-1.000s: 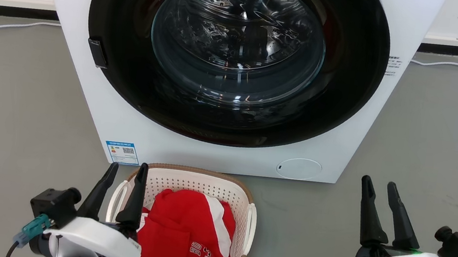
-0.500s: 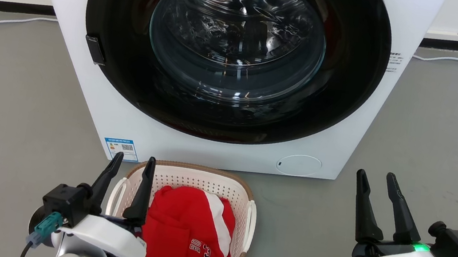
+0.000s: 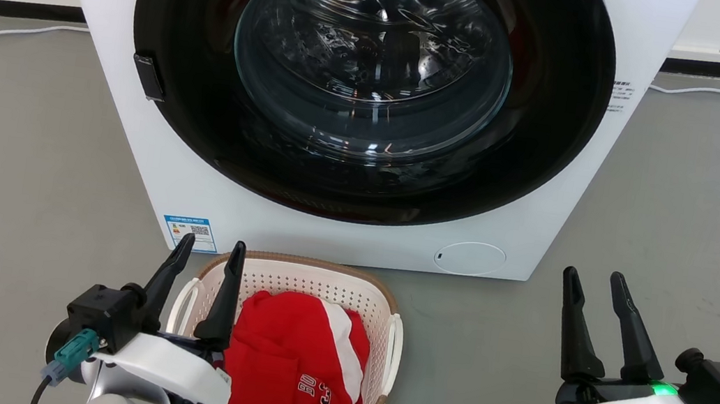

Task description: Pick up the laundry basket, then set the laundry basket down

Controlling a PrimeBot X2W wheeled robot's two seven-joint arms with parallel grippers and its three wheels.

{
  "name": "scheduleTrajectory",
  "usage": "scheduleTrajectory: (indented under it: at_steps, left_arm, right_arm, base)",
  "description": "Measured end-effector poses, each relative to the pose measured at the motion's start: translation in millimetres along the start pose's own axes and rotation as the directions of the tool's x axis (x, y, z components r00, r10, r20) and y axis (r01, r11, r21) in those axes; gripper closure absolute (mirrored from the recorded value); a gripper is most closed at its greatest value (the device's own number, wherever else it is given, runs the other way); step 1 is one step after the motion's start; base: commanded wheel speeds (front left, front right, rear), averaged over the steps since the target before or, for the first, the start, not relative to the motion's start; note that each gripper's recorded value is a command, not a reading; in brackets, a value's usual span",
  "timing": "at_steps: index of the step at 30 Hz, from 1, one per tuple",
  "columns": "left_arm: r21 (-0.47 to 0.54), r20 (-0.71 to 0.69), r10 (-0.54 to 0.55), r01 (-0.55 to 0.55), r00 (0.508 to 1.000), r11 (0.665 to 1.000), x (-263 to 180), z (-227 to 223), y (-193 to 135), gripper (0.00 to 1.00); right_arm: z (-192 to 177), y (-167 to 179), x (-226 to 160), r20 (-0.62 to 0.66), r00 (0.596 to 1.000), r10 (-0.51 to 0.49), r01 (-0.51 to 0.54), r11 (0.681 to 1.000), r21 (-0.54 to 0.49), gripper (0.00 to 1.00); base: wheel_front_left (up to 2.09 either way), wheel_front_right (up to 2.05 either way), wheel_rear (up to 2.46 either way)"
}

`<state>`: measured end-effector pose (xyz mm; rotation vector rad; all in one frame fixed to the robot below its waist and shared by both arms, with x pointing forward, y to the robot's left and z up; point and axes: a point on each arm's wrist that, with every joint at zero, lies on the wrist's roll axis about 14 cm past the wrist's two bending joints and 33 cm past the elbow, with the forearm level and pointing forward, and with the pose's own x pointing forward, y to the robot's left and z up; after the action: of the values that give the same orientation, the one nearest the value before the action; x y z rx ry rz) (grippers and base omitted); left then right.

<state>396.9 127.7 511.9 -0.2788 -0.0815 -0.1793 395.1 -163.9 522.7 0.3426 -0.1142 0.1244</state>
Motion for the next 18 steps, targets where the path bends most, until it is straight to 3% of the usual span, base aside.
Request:
scheduleTrajectory:
  at_steps: [18]
  left_arm:
    - [-0.005, -0.046, 0.023, -0.023, 0.999, 1.000, 4, -17, 7, 0.00]
  right_arm:
    - [-17, -7, 3, -0.047, 0.999, -0.016, 0.015, 1.000, -0.009, 0.00]
  base:
    - [0.00, 0.00, 0.00]
